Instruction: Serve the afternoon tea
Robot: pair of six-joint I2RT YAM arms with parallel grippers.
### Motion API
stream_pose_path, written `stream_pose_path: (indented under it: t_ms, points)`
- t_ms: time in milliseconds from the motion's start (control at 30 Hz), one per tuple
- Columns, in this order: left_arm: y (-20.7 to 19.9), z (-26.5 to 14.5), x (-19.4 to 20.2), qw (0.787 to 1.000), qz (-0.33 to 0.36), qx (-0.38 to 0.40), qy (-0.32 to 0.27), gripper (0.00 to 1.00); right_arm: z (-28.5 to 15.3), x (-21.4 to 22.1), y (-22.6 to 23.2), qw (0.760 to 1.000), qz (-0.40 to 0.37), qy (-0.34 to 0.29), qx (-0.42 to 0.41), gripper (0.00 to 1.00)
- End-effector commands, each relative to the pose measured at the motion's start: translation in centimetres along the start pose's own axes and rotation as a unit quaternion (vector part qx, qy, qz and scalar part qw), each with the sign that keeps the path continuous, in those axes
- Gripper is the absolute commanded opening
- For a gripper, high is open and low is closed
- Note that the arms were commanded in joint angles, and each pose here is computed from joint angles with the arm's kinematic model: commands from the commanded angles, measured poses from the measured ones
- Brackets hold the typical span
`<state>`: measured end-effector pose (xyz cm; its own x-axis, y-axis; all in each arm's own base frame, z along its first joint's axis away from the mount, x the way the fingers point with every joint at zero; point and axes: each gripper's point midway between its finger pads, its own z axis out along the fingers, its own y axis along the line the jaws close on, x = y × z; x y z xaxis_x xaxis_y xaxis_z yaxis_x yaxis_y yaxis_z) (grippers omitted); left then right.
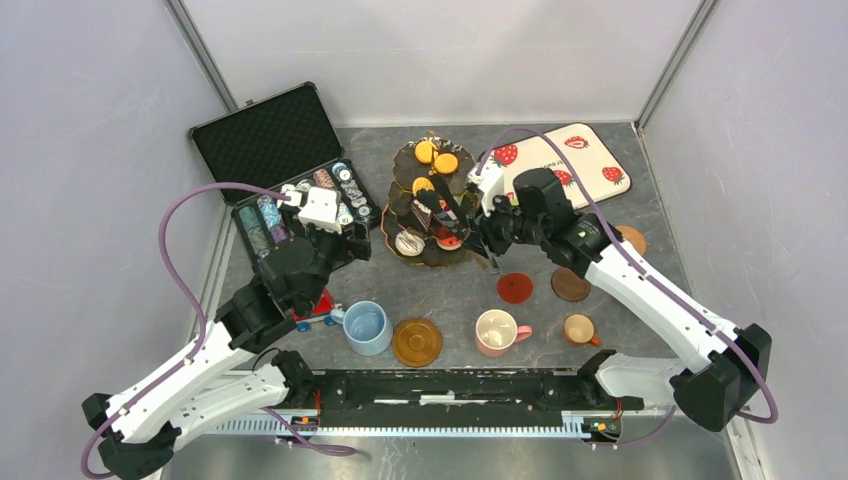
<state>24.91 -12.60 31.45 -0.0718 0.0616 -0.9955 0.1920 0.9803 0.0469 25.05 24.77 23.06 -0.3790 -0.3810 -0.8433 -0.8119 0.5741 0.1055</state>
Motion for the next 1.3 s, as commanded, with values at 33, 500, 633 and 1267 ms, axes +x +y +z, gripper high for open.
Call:
stream_pose_path:
  t_ms: [33, 500, 633, 1267]
  points:
    - [0.7, -0.3, -1.3, 0.999, -0.024, -0.015, -0.019, 0.99, 0.2, -5.2, 0.4, 0.998, -0.009, -0.053, 0.027, 0.21]
    - [1.0, -0.5, -1.6, 0.999, -0.027, -0.017, -0.024, 1.00, 1.5, -5.9, -0.2, 0.996, 0.006, -0.006, 0.093, 0.39]
    - [1.0, -0.5, -1.5, 0.999, -0.027, -0.018, -0.024, 1.00, 1.5, -6.0, -0.2, 0.994, 0.001, -0.001, 0.105, 0.46]
    - [0.9, -0.4, -1.4, 0.999, -0.025, -0.018, -0.021, 1.00, -6.8, -9.0, -0.5, 0.980, -0.063, -0.101, 0.159, 0.47]
